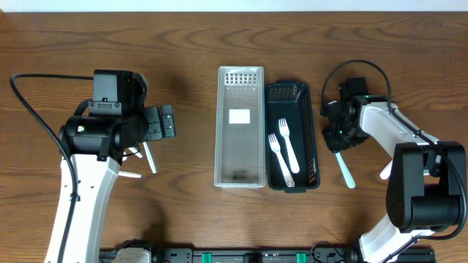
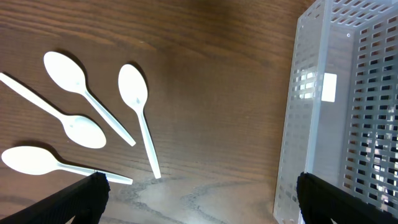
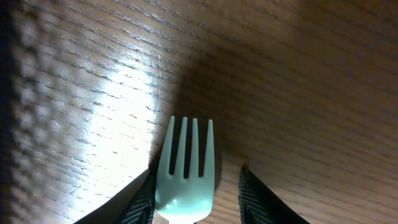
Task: Pack container
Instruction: 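Move right gripper to the third fork and grasp it, then carry the third fork into the green tray and release, then move right gripper to the white spoon on the right and grasp it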
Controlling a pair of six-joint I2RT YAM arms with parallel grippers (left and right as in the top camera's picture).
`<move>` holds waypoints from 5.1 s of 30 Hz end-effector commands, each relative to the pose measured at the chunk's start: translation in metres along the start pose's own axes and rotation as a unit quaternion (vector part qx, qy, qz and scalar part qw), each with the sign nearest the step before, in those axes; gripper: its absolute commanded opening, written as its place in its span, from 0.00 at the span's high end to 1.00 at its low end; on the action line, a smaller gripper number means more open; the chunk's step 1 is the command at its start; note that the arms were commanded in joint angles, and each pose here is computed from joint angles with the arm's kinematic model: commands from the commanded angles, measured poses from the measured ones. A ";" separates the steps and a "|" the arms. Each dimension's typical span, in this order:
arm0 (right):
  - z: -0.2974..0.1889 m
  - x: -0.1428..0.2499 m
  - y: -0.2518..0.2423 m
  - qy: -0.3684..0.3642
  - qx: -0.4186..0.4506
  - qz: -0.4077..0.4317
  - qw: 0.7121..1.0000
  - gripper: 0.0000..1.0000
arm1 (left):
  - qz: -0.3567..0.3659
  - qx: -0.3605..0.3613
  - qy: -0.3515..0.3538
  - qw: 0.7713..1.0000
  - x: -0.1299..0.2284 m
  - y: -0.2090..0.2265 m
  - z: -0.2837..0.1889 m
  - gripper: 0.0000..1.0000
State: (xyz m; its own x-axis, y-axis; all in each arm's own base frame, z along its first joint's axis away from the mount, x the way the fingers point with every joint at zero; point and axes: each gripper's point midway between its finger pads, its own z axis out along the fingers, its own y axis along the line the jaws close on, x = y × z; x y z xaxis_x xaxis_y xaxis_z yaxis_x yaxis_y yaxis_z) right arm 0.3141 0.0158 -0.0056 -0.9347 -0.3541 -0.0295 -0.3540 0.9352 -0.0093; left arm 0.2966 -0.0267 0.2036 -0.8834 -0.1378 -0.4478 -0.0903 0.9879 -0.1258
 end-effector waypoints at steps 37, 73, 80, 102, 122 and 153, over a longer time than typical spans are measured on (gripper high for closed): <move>-0.013 -0.016 0.001 -0.018 -0.010 0.040 0.999 0.99 | -0.003 -0.001 -0.005 1.000 -0.005 0.001 -0.003 0.02; -0.112 -0.071 0.095 -0.063 0.015 0.217 0.974 0.54 | -0.003 0.000 -0.009 1.000 -0.007 0.000 -0.003 0.02; -0.187 -0.104 0.078 -0.145 0.015 0.203 0.968 0.46 | -0.003 0.000 -0.008 1.000 -0.007 0.000 -0.003 0.02; -0.143 0.040 -0.191 -0.078 0.108 0.524 0.841 0.10 | -0.003 0.000 -0.008 1.000 -0.007 0.000 -0.003 0.02; -0.025 0.073 -0.179 -0.055 0.057 0.471 0.879 0.17 | -0.003 0.000 -0.008 1.000 -0.006 0.000 -0.003 0.02; 0.029 0.075 -0.169 -0.005 0.021 0.444 0.896 0.43 | -0.003 0.000 -0.008 1.000 -0.007 0.000 -0.003 0.02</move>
State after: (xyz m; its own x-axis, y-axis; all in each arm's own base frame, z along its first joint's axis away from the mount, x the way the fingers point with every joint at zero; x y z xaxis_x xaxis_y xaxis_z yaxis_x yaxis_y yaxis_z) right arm 0.3240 -0.1773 -0.0056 -0.8352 0.5273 -0.1561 0.5344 0.8452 -0.0045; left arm 0.2976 -0.0269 0.2040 -0.8816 -0.1379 -0.4514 -0.0896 0.9879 -0.1268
